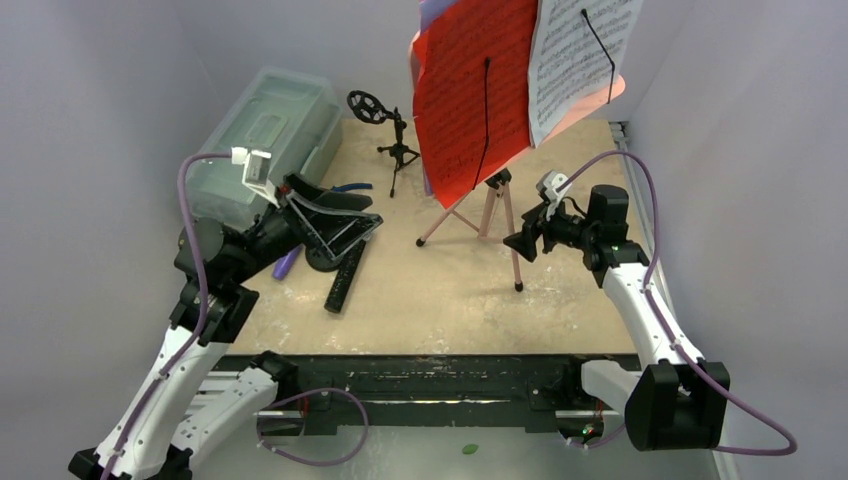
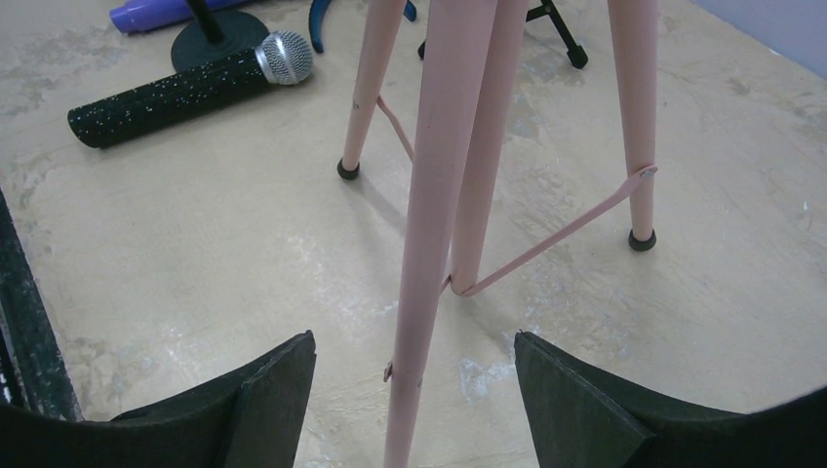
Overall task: Pack up the instrument practice props
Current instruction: Pick up the sheet music from the music stand.
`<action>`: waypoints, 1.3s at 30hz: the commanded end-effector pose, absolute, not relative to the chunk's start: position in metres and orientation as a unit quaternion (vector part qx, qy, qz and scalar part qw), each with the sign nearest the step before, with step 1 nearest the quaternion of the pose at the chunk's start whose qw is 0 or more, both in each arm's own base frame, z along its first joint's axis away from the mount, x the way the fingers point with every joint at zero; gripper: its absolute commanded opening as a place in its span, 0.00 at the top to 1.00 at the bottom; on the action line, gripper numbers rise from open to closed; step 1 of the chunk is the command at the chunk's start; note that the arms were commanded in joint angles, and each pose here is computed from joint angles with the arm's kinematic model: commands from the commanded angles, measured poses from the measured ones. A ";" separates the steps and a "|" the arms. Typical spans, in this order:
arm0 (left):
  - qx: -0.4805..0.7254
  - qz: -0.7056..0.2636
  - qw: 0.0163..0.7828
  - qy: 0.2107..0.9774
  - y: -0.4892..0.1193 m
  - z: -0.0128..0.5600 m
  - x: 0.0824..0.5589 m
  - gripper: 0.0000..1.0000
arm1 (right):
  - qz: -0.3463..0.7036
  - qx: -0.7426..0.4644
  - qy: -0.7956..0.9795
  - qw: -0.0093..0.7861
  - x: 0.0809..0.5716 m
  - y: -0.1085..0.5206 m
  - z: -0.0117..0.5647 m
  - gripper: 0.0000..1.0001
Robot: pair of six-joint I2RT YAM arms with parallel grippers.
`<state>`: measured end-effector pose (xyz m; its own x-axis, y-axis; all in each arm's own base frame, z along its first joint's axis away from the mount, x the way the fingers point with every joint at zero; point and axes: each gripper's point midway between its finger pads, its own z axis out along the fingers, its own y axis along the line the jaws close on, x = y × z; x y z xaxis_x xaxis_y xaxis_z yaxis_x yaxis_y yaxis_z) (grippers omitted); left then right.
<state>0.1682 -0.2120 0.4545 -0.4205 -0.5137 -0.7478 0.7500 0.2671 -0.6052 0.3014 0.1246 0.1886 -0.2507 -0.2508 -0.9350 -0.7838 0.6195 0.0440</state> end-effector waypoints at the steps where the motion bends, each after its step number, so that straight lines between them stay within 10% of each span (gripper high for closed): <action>1: 0.112 -0.609 0.523 0.586 -0.216 0.471 0.161 0.14 | 0.246 -0.351 0.736 0.524 0.311 0.120 0.205 0.22; 18: 0.236 -0.503 0.477 0.681 -0.342 0.401 0.048 0.06 | 0.243 -0.342 0.738 0.529 0.311 0.110 0.208 0.21; 39: -0.015 -0.382 0.615 0.690 -0.305 0.491 0.129 0.09 | 0.238 -0.343 0.736 0.533 0.311 0.108 0.210 0.21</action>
